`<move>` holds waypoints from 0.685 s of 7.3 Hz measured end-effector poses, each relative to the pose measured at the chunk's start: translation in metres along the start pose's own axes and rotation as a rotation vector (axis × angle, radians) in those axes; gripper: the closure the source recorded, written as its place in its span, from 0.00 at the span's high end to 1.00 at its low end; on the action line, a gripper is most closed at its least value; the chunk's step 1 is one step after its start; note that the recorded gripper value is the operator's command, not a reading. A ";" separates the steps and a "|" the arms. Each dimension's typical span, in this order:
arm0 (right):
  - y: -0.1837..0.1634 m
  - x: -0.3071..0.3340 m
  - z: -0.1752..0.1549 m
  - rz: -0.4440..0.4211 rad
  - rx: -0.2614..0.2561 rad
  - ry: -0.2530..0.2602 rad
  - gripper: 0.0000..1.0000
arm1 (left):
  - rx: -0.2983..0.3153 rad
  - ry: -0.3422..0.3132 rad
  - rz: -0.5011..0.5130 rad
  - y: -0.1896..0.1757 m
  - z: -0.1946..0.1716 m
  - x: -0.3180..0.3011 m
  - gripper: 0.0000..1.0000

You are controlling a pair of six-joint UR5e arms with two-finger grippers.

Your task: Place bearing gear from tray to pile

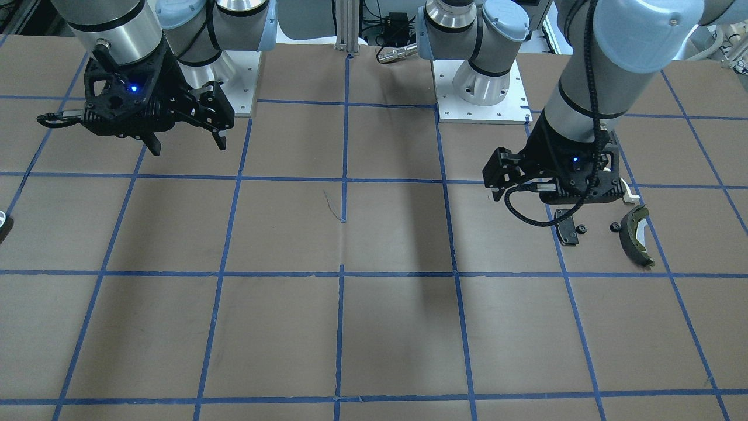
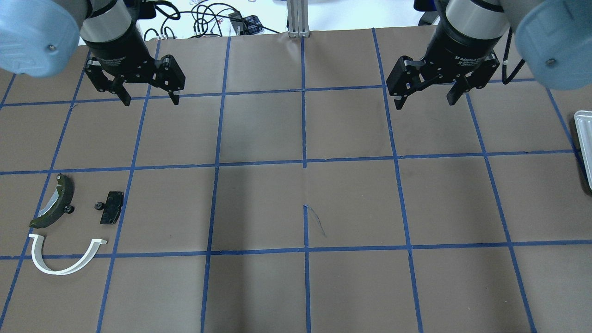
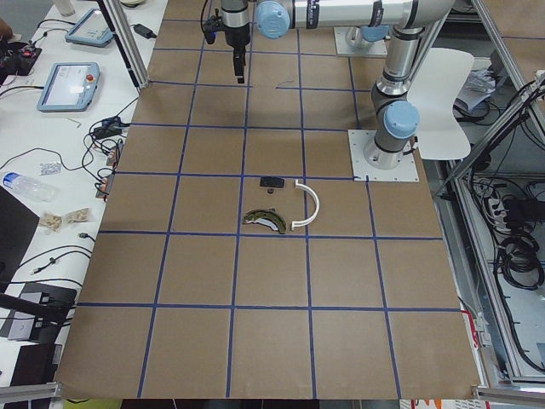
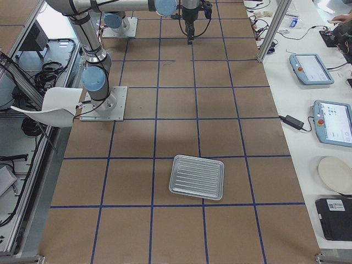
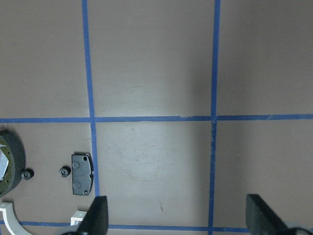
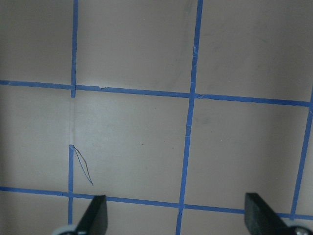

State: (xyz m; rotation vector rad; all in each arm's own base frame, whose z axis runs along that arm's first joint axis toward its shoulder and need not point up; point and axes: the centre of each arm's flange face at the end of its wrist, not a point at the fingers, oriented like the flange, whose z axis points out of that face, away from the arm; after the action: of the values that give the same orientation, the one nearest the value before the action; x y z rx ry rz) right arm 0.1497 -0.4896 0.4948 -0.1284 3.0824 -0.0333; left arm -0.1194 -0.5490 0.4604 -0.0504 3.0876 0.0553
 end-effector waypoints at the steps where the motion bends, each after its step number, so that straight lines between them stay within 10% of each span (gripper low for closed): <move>1: 0.000 0.000 0.000 0.000 0.000 0.000 1.00 | -0.005 0.010 -0.014 0.003 0.002 0.010 1.00; 5: 0.000 0.000 0.000 0.004 0.003 0.001 1.00 | -0.008 0.017 -0.009 0.005 0.006 0.015 1.00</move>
State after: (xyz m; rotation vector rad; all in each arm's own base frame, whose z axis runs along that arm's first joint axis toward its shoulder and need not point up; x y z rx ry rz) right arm 0.1497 -0.4900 0.4951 -0.1224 3.0829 -0.0383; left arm -0.1345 -0.5448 0.4542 -0.0654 3.1043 0.0672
